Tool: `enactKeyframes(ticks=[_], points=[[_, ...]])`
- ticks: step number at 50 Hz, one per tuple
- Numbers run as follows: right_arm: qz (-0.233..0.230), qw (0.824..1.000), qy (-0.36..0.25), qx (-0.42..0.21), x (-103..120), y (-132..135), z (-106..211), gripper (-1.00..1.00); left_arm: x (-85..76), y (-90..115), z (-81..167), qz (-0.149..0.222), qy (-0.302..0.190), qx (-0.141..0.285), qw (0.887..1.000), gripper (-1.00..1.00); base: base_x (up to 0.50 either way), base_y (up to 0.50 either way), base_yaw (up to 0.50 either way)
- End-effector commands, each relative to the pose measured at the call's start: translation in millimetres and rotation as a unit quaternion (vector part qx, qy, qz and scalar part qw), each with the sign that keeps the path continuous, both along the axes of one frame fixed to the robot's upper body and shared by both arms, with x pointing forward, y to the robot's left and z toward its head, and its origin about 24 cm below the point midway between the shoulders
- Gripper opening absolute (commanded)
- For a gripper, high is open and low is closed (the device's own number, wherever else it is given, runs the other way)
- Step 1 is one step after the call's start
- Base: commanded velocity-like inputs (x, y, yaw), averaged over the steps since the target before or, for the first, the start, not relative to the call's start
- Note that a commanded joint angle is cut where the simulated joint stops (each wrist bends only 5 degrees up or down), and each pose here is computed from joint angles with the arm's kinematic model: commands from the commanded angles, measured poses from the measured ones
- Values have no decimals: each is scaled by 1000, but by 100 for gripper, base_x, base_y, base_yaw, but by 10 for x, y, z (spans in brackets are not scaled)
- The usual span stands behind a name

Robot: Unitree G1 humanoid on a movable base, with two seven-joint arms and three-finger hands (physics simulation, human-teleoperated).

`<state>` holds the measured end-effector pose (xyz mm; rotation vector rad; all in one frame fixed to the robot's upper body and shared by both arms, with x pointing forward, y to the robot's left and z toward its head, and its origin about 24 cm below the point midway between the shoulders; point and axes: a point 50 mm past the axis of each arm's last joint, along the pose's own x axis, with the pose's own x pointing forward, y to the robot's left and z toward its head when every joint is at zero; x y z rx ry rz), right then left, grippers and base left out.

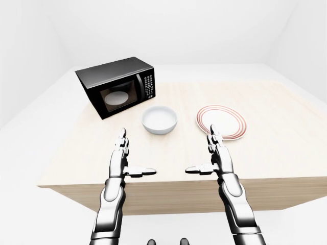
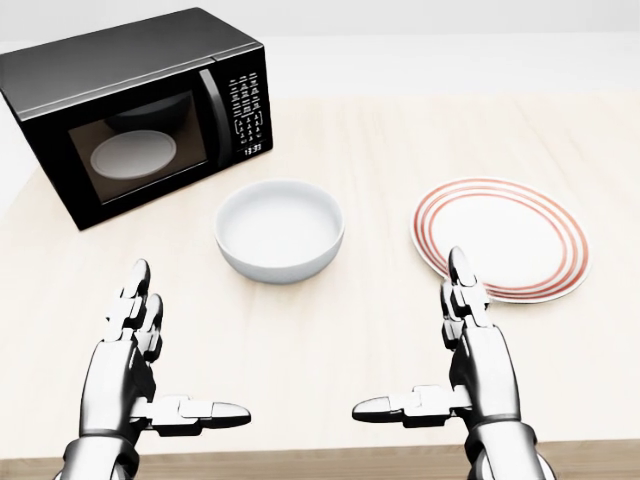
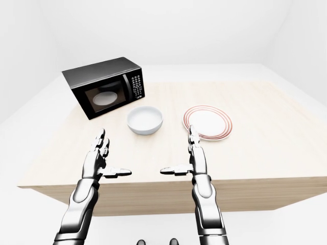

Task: Pick up the white bowl and put it on the plate.

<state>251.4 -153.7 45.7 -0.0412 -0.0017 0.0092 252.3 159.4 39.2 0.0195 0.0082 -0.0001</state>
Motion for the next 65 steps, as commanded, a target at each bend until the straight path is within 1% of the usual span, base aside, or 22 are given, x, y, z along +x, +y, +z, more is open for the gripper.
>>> enactKeyframes(ticks=[1,8,27,44,57,65], points=[[0,1000,3,-3,8,3,-23,100,0,-1,2,0,0,0,1000,100,0,26,0],[4,1000,10,-7,12,19,-57,100,0,-1,2,0,0,0,1000,100,0,15,0],[11,1000,23,-8,20,45,-99,100,0,-1,2,0,0,0,1000,100,0,0,0],[14,1000,20,-19,12,61,-104,100,0,-1,2,0,0,0,1000,100,26,9,0],[12,1000,19,-14,12,50,-95,100,0,-1,2,0,0,0,1000,100,30,21,0],[12,1000,21,-7,17,48,-89,100,0,-1,2,0,0,0,1000,100,13,1,0]])
